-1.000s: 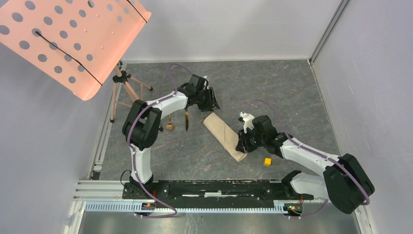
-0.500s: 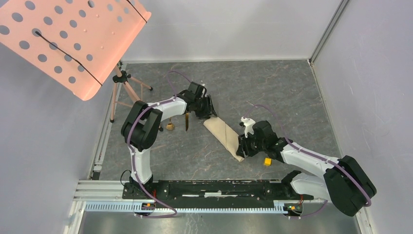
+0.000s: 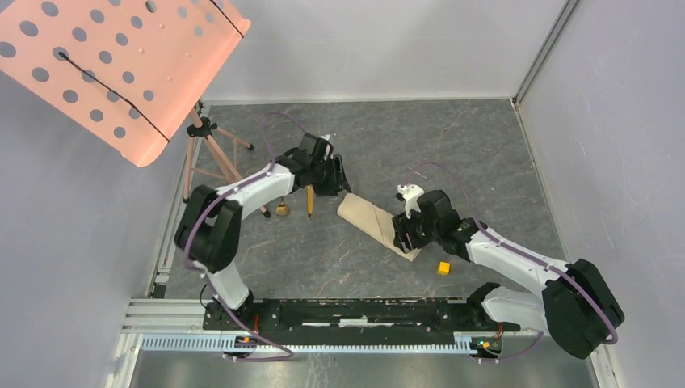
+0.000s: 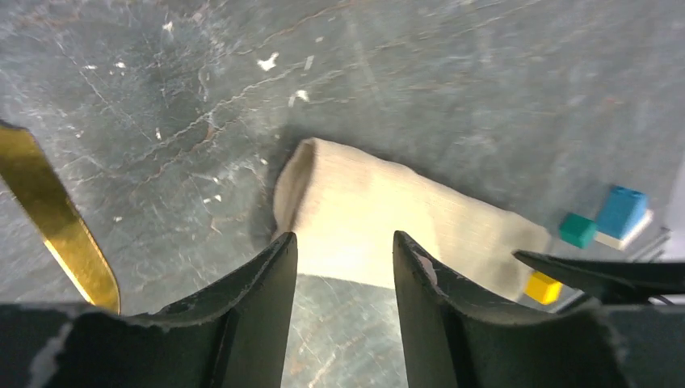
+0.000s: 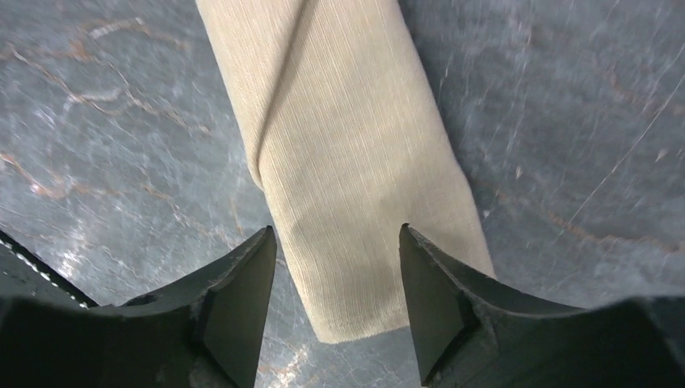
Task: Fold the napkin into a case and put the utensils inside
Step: Smooth out the smaller rectangle-folded napkin at the center of the board, then move the smaller rectangle folded napkin to the center of the board.
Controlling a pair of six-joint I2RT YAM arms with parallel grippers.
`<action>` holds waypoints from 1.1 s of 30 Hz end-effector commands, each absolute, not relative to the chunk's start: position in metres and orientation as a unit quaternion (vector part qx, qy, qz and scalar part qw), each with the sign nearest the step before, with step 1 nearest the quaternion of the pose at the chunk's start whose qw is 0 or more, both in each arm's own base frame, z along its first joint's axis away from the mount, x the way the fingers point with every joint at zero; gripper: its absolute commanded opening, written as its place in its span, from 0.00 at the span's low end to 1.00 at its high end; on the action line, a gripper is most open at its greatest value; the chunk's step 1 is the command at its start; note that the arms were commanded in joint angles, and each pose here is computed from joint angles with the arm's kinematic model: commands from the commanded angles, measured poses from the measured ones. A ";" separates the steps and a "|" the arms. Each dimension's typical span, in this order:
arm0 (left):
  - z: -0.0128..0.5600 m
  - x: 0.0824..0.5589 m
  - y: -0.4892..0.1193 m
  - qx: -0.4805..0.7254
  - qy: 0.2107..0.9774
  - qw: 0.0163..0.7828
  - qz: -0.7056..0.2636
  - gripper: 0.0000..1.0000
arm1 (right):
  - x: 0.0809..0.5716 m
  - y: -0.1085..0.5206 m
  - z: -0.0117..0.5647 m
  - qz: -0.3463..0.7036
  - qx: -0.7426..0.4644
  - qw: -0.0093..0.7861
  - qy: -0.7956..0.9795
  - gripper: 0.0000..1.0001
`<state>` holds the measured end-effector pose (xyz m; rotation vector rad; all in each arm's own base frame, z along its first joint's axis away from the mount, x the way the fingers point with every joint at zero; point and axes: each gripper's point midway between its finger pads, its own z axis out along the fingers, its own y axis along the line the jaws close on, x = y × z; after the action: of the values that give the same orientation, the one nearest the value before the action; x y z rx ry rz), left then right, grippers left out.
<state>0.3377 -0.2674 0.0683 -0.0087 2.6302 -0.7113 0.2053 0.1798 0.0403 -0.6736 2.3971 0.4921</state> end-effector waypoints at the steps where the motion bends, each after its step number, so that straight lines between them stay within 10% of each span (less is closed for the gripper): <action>1: 0.130 0.333 -0.260 0.030 0.921 0.276 -0.274 0.56 | 0.242 0.213 0.082 0.227 -0.252 0.367 0.866 0.65; 20: 0.214 0.282 -0.229 0.028 0.879 0.349 -0.324 0.61 | 0.285 0.288 0.045 0.261 -0.324 0.328 0.848 0.46; 33: 0.229 0.277 -0.218 0.017 0.871 0.376 -0.315 0.61 | 0.156 0.322 0.006 0.366 -0.526 0.161 0.750 0.43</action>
<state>0.2776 -0.2244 0.2086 0.0558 2.2902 -0.8102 0.2183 0.3216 0.0249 -1.2713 2.1384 0.8925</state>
